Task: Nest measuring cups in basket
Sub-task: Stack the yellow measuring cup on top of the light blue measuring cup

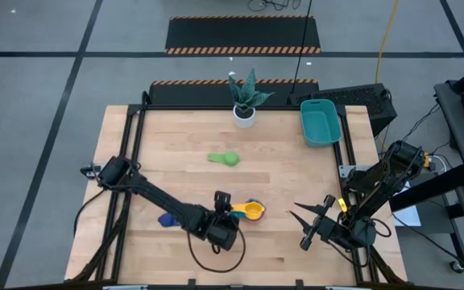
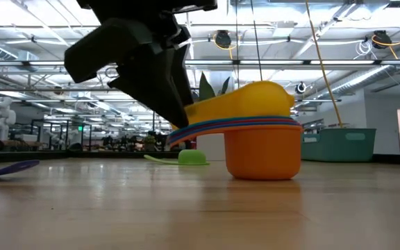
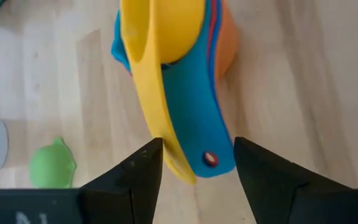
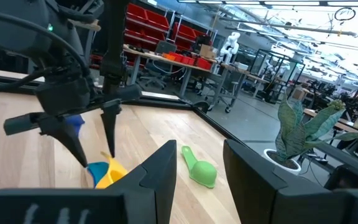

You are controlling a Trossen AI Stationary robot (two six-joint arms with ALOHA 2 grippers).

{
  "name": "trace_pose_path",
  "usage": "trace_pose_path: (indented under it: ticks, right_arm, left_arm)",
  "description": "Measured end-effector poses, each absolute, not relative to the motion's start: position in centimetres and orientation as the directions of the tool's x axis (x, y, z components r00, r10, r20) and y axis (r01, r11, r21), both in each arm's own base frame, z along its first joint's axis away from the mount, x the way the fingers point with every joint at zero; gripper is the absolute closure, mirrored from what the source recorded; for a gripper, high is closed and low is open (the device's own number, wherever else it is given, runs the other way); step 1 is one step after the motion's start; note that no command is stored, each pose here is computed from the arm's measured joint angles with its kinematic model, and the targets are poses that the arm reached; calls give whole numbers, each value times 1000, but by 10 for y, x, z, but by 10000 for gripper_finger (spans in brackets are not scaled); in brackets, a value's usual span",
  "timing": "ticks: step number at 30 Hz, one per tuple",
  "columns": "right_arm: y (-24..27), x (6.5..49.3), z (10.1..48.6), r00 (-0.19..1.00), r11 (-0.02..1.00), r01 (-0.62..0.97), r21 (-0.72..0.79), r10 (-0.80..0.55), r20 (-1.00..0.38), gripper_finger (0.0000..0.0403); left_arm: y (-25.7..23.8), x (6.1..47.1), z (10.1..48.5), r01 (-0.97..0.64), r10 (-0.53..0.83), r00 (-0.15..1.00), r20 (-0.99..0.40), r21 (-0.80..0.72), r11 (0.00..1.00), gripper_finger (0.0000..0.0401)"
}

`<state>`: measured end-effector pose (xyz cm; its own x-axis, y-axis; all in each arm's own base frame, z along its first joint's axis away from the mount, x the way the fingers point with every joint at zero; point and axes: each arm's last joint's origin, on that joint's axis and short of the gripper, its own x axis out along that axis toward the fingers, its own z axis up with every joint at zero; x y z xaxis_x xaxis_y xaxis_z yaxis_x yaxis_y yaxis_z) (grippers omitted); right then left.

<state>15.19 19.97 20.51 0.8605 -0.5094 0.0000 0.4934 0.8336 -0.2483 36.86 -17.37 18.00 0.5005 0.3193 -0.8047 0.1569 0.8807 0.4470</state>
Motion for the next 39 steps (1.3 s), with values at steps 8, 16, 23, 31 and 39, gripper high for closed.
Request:
trace_pose_path:
  ticks: [8,16,23,31,39]
  right_arm:
    - [200,152,205,861,834,493,-248,-509,0,277]
    - [200,152,205,861,834,494,-246,-509,0,277]
    - [200,152,205,861,834,494,-245,-509,0,277]
    - [200,152,205,861,834,494,-246,-509,0,277]
    - [200,152,205,861,836,495,-235,-509,0,277]
  left_arm:
    - [-188,368,182,174,269,551,-790,423,889,199]
    - [-190,372,184,167,224,580,-783,383,908,199]
    - [-192,377,187,91,230,633,-739,367,926,199]
    - [-208,370,189,16,246,668,-702,344,939,199]
    - [-214,365,190,-126,304,688,-659,305,944,199]
